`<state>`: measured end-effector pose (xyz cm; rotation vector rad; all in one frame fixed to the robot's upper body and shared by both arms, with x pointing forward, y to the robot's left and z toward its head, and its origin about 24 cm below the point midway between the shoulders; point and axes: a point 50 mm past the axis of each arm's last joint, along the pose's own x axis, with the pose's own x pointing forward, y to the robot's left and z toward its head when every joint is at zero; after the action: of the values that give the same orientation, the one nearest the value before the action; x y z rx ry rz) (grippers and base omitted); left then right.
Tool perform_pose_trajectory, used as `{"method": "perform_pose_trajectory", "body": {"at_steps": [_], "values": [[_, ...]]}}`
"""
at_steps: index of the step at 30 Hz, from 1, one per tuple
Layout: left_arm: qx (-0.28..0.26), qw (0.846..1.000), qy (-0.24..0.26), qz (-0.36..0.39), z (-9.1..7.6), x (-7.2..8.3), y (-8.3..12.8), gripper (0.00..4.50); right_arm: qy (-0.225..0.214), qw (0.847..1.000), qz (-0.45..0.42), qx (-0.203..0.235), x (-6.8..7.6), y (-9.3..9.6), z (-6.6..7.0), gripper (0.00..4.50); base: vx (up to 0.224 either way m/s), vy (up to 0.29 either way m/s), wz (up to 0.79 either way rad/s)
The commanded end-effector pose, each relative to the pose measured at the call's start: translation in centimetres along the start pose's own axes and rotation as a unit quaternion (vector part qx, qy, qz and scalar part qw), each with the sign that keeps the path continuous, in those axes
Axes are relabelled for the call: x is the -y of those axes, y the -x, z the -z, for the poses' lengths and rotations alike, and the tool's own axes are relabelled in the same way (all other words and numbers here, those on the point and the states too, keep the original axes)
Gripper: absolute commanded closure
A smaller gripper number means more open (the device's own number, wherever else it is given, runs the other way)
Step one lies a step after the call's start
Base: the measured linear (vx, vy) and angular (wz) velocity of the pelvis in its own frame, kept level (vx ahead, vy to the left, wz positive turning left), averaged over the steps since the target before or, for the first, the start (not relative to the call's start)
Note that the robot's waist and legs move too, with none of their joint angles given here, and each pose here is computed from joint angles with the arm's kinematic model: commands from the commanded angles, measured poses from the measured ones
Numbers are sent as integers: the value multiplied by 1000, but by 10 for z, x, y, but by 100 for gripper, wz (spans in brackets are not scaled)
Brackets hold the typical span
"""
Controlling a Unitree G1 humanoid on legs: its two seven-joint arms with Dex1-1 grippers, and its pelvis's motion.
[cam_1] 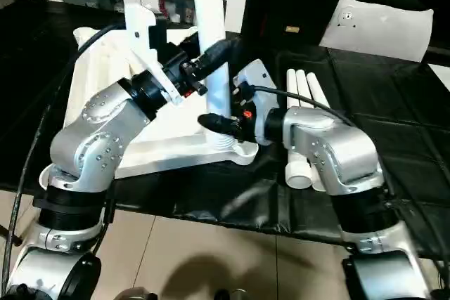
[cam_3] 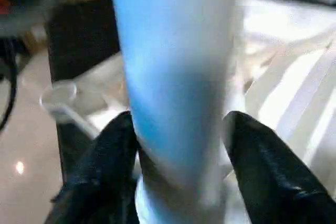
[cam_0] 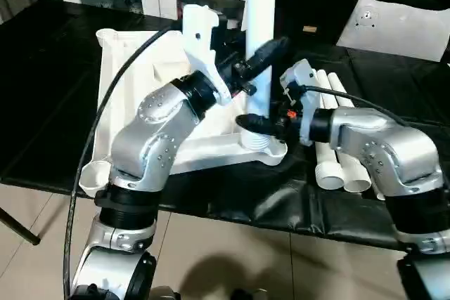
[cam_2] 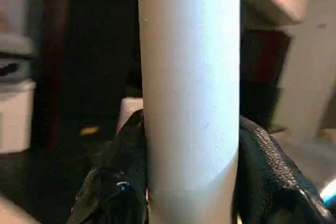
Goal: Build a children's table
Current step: Insert table leg to table base
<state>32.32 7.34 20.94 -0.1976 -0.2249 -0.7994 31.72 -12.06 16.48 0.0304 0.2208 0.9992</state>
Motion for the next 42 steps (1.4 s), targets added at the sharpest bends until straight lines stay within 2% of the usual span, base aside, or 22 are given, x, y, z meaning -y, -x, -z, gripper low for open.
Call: {"method": "perform_pose_trajectory", "body": {"at_steps": [1, 3, 5, 7, 8, 9, 10, 11, 17, 19, 29, 38, 41, 42], "values": [[-1, 1000, -4, -13, -3, -3, 0, 265, -3, 1000, 9, 29, 4, 7, -10, 143, 0, 0, 0], [-4, 999, 0, -36, -8, -15, 2, 265, -7, 999, 5, 50, 3, 13, -12, 142, 0, 0, 0], [-4, 999, 4, -40, -10, -19, 3, 266, -19, 998, 10, 64, 4, 16, -14, 132, 0, 0, 0], [-11, 999, 7, -37, -13, -24, 5, 266, -43, 995, -1, 86, 5, 22, -20, 99, 0, 0, 0], [-12, 999, 8, -36, -13, -24, 5, 266, -45, 995, -2, 87, 5, 23, -21, 98, 0, 0, 0], [-17, 999, 28, -24, -16, -26, 6, 266, -57, 994, -8, 94, 6, 28, -25, 85, 0, 0, 0], [-17, 999, 29, -23, -16, -26, 6, 266, -57, 994, -8, 94, 6, 28, -26, 85, 0, 0, 0], [-17, 998, 51, -9, -19, -27, 7, 266, -64, 993, -19, 102, 7, 32, -29, 58, 0, 0, 0], [-6, 991, 105, 79, -33, -19, 6, 266, -83, 990, -48, 103, 6, 39, -32, 16, 0, 0, 0], [-9, 988, 107, 115, -38, -14, 7, 266, -90, 989, -55, 104, 6, 40, -33, 3, 0, 0, 0], [-13, 961, 138, 240, -51, 5, 8, 266, -99, 987, -106, 70, -1, 40, -32, 0, 0, 0, 0], [-30, 953, 129, 272, -51, 9, 8, 266, -80, 984, -147, 53, -9, 40, -33, 0, 0, 0, 0], [-36, 949, 123, 287, -50, 12, 8, 266, -64, 984, -162, 31, -13, 36, -29, 0, 0, 0, 0], [-38, 948, 122, 290, -49, 13, 7, 266, -59, 984, -164, 24, -14, 35, -27, 17, 0, 0, 0]]}}
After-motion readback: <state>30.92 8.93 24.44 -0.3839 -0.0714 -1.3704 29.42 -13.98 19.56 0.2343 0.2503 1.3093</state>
